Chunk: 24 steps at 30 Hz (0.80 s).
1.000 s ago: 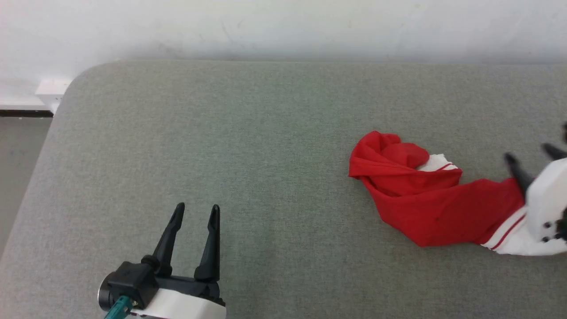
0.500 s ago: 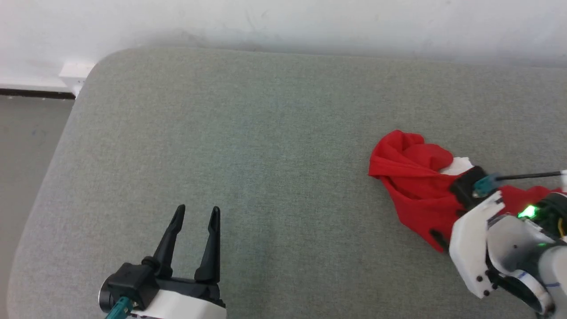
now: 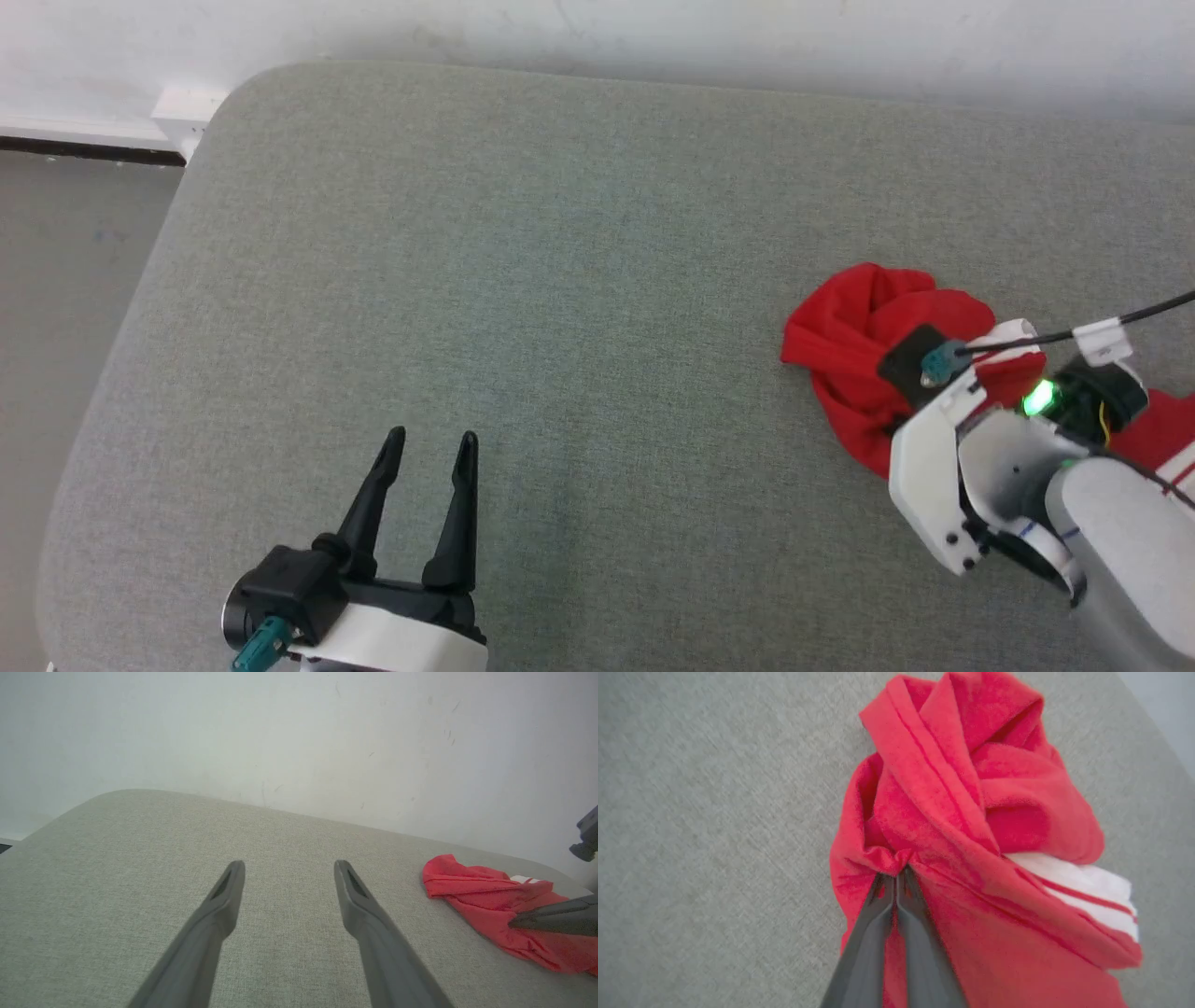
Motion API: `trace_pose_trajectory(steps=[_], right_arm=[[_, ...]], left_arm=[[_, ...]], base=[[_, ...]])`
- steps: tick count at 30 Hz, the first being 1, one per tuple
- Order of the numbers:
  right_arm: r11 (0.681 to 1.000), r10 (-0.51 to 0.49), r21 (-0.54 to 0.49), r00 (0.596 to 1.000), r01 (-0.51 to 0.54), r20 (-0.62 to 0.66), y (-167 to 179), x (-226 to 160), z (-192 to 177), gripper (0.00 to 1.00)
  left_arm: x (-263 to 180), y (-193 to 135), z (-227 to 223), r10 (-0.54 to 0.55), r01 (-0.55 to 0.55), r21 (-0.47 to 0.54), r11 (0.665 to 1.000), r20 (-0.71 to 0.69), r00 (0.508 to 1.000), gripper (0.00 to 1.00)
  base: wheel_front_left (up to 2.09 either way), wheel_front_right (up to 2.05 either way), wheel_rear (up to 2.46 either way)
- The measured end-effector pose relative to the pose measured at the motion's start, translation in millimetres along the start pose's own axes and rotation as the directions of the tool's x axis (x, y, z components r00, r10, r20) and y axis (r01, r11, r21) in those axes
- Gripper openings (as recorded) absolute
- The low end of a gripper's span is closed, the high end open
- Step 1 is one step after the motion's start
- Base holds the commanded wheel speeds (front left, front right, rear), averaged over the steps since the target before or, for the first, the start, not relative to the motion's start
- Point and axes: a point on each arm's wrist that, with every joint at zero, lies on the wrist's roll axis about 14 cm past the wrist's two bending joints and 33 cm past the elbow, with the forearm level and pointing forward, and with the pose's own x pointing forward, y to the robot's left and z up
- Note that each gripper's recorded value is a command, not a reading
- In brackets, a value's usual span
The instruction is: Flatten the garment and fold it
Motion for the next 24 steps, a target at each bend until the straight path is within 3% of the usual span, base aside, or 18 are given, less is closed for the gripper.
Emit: trace_pose_trajectory(steps=[4,9,11,14,17,20,24], right_arm=[[1.0,-0.029,0.008,0.989,0.028,0.146,-11,-8,38,0.0],[0.995,-0.077,-0.024,0.918,0.094,0.389,-20,-45,105,0.0],[0.993,-0.053,-0.067,0.892,0.093,0.448,-7,-58,121,0.0],[0.993,0.049,-0.12,0.876,0.01,0.481,33,-69,127,0.0],[0.983,0.169,-0.138,0.896,-0.122,0.412,77,-68,100,0.0],[0.959,0.281,-0.112,0.92,-0.26,0.272,116,-61,50,0.0],[0.935,0.355,-0.024,0.935,-0.354,0.021,135,-57,-29,0.0]], left_arm=[[0,0,-1,-0.001,0.001,0.0,1.0,-0.002,1.0,1.0],[2,-4,5,-0.017,0.017,-0.002,1.0,0.017,1.0,1.0],[2,-7,7,-0.027,0.027,-0.004,1.0,0.027,0.999,1.0],[2,-13,12,-0.045,0.045,-0.007,0.999,0.043,0.998,1.0],[3,-19,14,-0.064,0.065,-0.011,0.998,0.051,0.997,1.0],[5,-23,14,-0.077,0.077,-0.014,0.997,0.053,0.996,1.0],[6,-23,11,-0.076,0.077,-0.016,0.997,0.042,0.996,1.0]], base=[[0.0,0.0,0.0],[0.0,0.0,0.0],[0.0,0.0,0.0],[0.0,0.0,0.0],[0.0,0.0,0.0],[0.0,0.0,0.0],[0.0,0.0,0.0]])
